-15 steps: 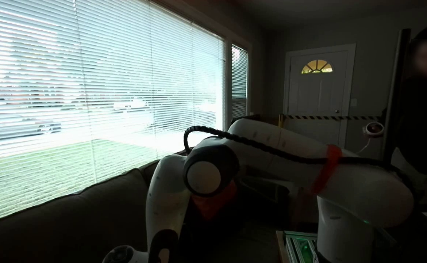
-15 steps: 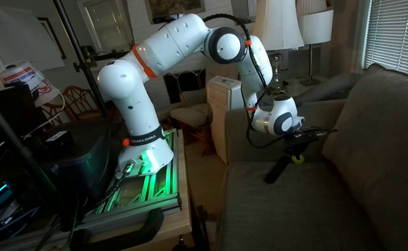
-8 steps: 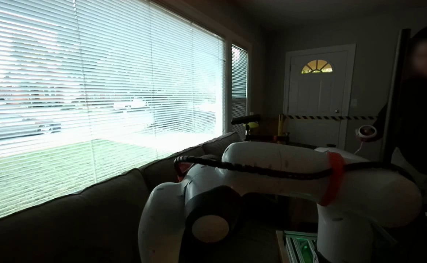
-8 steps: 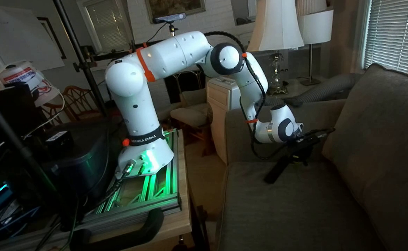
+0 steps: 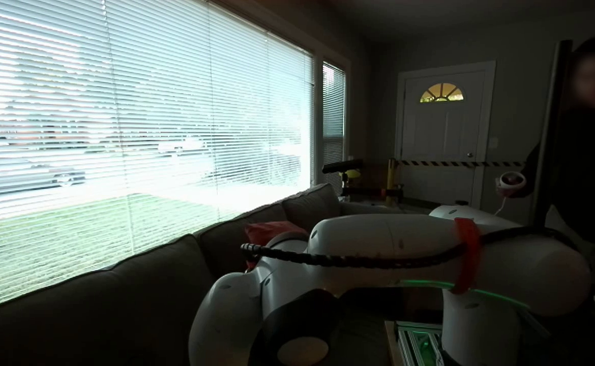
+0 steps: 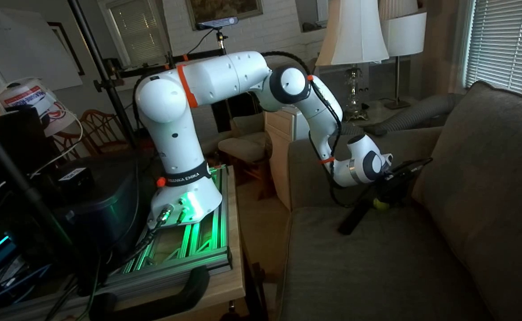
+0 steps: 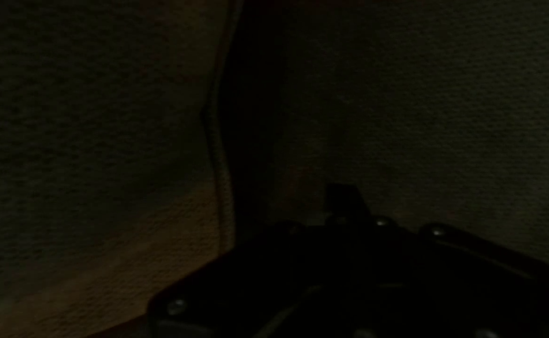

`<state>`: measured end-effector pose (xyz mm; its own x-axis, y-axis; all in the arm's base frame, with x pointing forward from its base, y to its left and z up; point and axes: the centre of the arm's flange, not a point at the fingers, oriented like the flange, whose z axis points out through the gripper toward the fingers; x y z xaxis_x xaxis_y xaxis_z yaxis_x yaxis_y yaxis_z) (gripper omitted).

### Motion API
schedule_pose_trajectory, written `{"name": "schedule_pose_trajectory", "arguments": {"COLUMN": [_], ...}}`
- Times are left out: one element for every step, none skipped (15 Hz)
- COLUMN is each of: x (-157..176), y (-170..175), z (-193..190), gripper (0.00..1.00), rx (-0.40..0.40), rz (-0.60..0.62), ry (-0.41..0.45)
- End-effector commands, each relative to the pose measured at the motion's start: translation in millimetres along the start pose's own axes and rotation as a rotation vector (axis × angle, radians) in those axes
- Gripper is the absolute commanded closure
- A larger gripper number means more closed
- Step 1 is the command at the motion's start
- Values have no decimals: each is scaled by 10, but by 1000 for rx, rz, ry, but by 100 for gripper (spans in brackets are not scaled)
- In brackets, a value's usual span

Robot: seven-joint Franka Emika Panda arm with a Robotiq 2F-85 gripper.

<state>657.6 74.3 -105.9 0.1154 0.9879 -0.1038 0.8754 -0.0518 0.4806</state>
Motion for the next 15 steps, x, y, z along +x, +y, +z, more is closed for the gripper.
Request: {"name": "schedule_pose_trajectory", "arguments": {"x": [136,156,186,212,238,274,310,342,376,390,410,414,413,394,363], "y": [75,87,84,68,35,-10,-38,-82,-101,-116,-144,-141,-155,-143,-132], "z": [315,302,281,277,280,284,282,293,285,298,283,271,240,198,124], "gripper": [100,100,100,100,100,100,100,100,100,100,100,100,100,100,100], "rx": [-61,-60,-49,-32,-7,12,36,47,64,77,98,116,146,174,227], "rz": [31,43,54,71,96,116,148,177,205,230,256,275,293,310,319], "ry": [6,12,19,29,47,71,107,131,157,174,181,188,197,209,233]}}
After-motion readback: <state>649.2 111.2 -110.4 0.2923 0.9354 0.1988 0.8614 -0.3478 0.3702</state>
